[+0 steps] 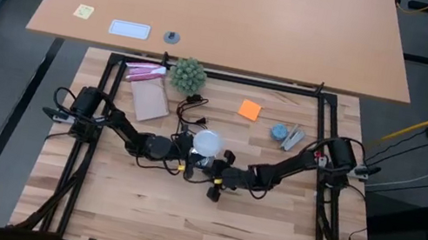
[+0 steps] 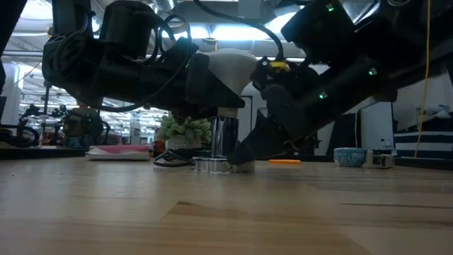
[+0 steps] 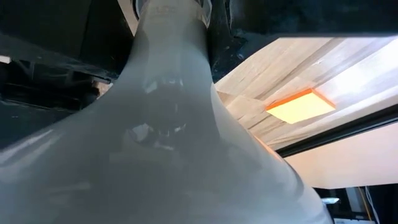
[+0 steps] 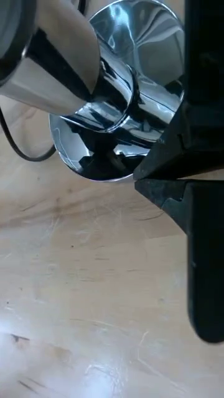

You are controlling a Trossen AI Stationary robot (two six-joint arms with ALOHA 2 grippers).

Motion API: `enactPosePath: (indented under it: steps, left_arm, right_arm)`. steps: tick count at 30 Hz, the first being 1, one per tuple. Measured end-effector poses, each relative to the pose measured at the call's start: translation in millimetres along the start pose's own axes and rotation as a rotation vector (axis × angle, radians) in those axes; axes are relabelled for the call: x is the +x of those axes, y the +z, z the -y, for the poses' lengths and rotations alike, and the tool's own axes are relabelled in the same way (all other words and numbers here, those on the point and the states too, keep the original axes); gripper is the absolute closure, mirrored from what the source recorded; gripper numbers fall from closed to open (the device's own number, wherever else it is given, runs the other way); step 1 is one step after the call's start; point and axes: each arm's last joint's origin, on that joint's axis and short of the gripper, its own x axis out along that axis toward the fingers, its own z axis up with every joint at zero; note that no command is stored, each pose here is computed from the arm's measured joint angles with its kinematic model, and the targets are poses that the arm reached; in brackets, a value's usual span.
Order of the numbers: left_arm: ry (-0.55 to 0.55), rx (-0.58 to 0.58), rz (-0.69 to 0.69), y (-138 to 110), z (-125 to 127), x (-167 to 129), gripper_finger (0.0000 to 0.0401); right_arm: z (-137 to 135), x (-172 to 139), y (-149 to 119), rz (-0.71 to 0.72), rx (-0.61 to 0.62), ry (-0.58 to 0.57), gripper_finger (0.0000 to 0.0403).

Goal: Screw lightbulb
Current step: Insert the white lightbulb into the silver lamp

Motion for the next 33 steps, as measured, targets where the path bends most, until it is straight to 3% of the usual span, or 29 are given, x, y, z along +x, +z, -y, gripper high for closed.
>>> enactPosePath:
  steps: [22,33]
  left_arm:
    - [0.003,0.02,0.0,-0.1,0.6,-0.3,0.0248]
    - [0.026,0.025,-0.001,-0.5,-0.8,-0.2,0.0248]
  right_arm:
    - [8.6,-3.4,-2.5,-0.071,-0.005,-0.098,0.0395]
    - [15.2,-8.1,-4.2,-0.096,-0.036,-0.225,0.0395]
